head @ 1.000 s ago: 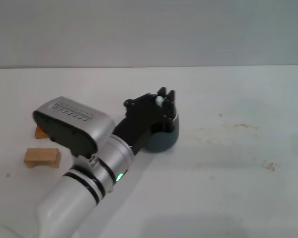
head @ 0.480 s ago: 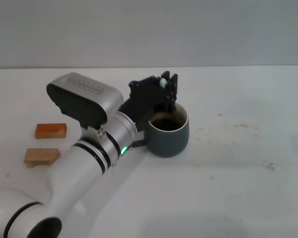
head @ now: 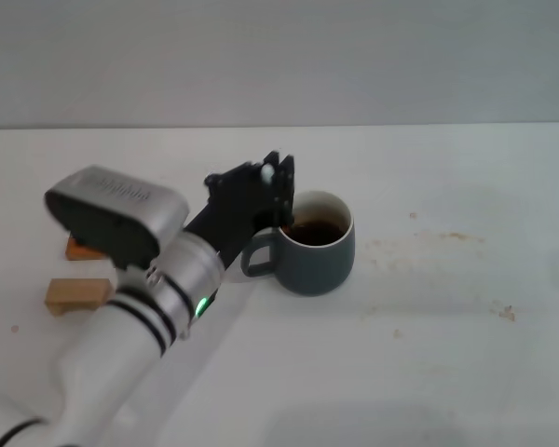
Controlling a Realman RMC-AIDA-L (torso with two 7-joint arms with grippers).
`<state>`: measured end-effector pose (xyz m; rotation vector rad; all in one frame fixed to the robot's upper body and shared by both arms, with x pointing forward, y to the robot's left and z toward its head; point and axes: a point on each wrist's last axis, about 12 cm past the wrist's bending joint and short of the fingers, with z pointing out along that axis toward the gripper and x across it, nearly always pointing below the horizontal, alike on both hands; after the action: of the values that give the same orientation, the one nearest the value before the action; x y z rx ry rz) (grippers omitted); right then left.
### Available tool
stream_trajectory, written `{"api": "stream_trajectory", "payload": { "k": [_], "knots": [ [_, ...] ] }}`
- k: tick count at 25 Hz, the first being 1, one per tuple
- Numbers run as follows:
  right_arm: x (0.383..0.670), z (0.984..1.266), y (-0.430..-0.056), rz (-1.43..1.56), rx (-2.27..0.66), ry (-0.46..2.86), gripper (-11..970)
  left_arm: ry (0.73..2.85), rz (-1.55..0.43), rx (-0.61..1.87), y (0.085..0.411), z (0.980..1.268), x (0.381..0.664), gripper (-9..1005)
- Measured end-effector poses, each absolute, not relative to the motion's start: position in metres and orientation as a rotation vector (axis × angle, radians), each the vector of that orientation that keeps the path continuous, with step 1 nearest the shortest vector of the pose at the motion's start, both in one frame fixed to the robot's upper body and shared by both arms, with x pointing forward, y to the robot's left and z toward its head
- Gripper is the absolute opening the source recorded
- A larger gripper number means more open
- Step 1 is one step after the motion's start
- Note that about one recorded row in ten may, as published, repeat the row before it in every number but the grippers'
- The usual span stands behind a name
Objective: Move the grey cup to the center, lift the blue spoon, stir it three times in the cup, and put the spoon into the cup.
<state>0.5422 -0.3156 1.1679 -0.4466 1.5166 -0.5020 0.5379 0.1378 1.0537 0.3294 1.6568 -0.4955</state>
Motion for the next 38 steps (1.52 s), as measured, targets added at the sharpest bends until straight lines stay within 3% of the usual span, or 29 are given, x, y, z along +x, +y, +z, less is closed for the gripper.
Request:
{"api": "stream_trajectory", "payload": {
  "k": [4,10,16,21,34,38],
  "knots": [
    [0.544,1.168,-0.312,-0.494,-0.454,1.514,-1,1.665,-0.496,0.305,0.141,1.05,0.511,168],
    [0.546,1.169,-0.311,-0.491,-0.46,1.508,-1,1.624,-0.564,0.349,0.122,1.061,0.5,173],
    [0.547,1.169,-0.31,-0.49,-0.464,1.509,-1,1.604,-0.594,0.397,0.108,1.068,0.505,178],
    [0.548,1.167,-0.311,-0.49,-0.465,1.512,0,1.605,-0.577,0.459,0.104,1.066,0.525,182],
    [0.551,1.169,-0.311,-0.492,-0.463,1.507,0,1.555,-0.581,0.309,0.14,1.056,0.529,193],
    [0.552,1.166,-0.311,-0.491,-0.462,1.514,-1,1.546,-0.586,0.286,0.142,1.057,0.526,471]
  ]
}}
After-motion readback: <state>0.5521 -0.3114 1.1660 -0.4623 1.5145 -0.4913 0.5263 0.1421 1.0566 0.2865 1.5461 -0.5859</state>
